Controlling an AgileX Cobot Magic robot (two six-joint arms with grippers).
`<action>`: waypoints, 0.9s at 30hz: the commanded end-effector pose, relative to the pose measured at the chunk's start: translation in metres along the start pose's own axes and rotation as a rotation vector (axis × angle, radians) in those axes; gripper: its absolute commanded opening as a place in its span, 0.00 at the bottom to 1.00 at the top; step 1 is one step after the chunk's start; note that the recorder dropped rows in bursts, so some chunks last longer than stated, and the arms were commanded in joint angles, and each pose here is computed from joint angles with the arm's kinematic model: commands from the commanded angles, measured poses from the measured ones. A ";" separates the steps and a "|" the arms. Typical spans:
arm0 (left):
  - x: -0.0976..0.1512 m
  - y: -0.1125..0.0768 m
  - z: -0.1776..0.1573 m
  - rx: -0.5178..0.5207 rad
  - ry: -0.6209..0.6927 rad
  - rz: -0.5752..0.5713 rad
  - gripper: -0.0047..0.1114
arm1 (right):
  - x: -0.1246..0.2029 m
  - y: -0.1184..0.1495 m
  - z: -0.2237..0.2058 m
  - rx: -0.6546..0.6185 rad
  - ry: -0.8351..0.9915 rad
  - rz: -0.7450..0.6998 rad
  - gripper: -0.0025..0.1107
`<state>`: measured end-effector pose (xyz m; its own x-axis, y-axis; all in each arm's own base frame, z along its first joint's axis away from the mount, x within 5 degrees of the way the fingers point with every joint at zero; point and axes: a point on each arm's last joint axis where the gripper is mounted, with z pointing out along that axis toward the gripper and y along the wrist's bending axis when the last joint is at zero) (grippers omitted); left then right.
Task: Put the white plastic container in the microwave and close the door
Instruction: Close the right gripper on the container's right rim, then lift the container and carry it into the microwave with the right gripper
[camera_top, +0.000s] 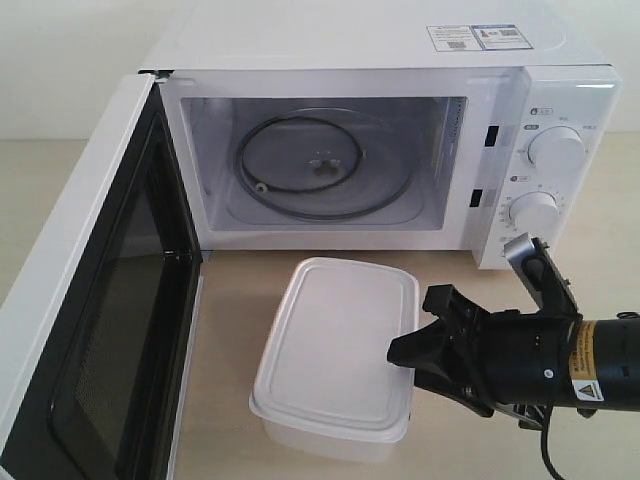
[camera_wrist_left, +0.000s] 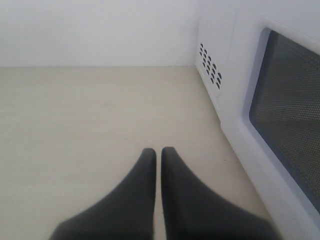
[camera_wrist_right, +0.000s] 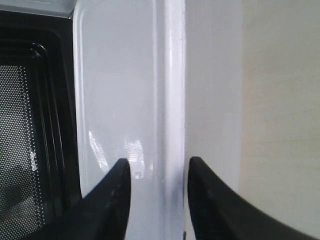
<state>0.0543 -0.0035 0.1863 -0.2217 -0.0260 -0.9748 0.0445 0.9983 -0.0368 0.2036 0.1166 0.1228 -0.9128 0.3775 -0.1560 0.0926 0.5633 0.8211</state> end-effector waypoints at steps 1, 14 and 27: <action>0.001 0.000 0.000 -0.003 -0.002 -0.013 0.08 | -0.001 0.002 0.000 -0.011 -0.007 -0.005 0.34; 0.001 0.000 0.000 -0.003 -0.002 -0.013 0.08 | -0.002 -0.004 0.000 0.051 -0.016 -0.052 0.02; 0.001 0.000 0.000 -0.003 -0.002 -0.013 0.08 | -0.002 -0.001 0.000 0.022 -0.014 -0.093 0.02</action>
<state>0.0543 -0.0035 0.1863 -0.2218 -0.0278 -0.9747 0.0441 0.9983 -0.0385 0.2048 0.1140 0.1202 -0.9105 0.3503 -0.2199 0.0468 0.6156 0.7867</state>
